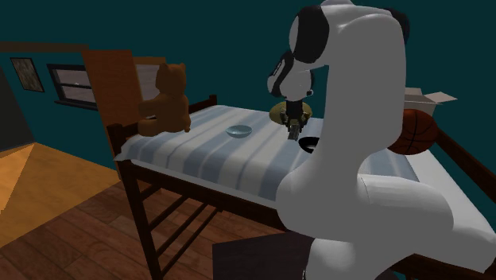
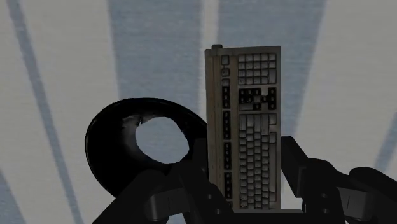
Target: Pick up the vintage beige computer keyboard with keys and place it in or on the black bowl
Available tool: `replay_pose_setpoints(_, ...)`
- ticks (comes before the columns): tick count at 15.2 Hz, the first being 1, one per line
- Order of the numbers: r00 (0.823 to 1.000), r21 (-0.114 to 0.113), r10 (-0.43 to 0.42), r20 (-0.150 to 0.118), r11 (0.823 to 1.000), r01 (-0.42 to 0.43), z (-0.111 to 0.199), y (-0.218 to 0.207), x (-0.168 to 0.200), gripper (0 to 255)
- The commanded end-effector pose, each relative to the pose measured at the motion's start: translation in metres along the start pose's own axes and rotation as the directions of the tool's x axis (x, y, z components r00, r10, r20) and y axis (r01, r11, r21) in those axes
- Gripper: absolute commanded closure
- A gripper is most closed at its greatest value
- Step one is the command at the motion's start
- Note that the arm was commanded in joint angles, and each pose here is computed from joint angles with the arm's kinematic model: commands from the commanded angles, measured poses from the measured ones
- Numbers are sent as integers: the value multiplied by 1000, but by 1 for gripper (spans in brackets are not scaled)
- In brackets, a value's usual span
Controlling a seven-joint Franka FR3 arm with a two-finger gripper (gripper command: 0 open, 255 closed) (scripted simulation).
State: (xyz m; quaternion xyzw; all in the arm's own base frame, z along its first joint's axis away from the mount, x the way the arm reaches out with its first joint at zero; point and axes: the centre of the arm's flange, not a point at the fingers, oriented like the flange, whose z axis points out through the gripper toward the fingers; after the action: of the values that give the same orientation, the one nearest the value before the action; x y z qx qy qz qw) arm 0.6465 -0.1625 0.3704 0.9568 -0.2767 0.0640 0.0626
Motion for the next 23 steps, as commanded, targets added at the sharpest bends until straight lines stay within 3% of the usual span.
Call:
replay_pose_setpoints(1, 1000, 0, -1, 0, 1000, 1, 3, 20, 20, 255)
replay_pose_setpoints(9, 1000, 0, -1, 0, 1000, 1, 17, 98, 90, 255)
replay_pose_setpoints(23, 1000, 0, -1, 0, 1000, 1, 85, 94, 81, 255)
